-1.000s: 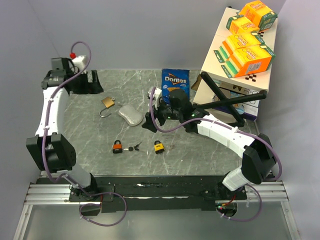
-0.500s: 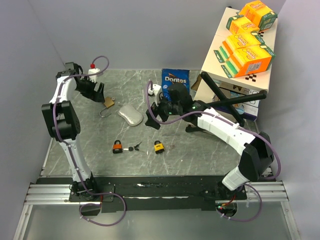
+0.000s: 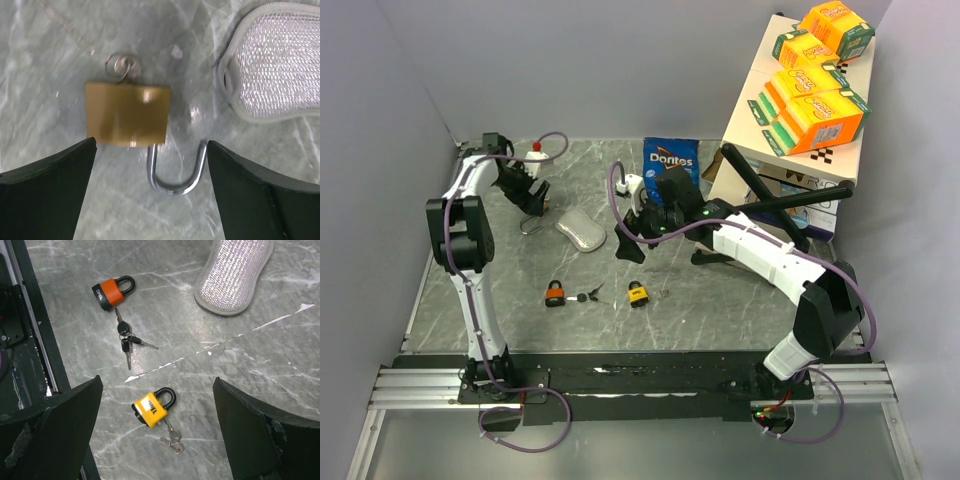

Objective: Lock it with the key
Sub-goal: Pick up the lock from the center of the board.

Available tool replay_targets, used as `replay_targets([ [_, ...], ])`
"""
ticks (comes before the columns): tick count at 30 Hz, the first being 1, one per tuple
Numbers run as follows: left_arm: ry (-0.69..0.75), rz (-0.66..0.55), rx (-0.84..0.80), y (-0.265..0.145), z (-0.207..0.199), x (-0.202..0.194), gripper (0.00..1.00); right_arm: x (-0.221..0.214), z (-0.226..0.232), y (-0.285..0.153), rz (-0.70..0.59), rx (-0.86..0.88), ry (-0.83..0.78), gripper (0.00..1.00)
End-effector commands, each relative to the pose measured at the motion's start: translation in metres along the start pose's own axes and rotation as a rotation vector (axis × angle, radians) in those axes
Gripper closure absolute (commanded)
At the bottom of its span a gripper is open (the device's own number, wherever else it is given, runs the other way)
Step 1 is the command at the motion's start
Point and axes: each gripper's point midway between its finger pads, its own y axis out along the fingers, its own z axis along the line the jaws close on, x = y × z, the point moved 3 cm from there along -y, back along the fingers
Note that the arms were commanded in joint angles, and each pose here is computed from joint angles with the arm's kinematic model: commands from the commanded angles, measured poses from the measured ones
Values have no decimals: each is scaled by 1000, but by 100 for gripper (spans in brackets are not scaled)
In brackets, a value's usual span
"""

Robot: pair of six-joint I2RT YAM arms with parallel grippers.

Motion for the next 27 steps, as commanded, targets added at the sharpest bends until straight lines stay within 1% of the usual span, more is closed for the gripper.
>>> replay_targets([
  [1,90,1,52,8,12,6,4,20,-1,-3,-39,22,-30,0],
  [5,101,-9,78,8,20,12,4,20,-2,-1,-35,23,-31,0],
  [8,117,-16,61,11,20,12,4,19,0,0,-32,34,-27,0],
  [14,130,7,34,28,23,3,4,20,-1,3,-25,45,-28,0],
  [19,125,4,14,35,22,1,1,21,-6,3,-21,20,-29,0],
  [21,128,16,7,37,22,-3,3,20,-5,4,-18,25,-27,0],
  [23,131,37,-3,39,20,-7,11,21,-5,5,-18,29,-25,0],
  [24,138,43,2,38,21,-8,18,21,-5,5,-19,30,-24,0],
  [26,137,60,28,37,23,-12,25,22,-5,5,-21,27,-25,0],
  [27,118,67,46,36,24,-14,31,22,-6,5,-22,23,-23,0],
])
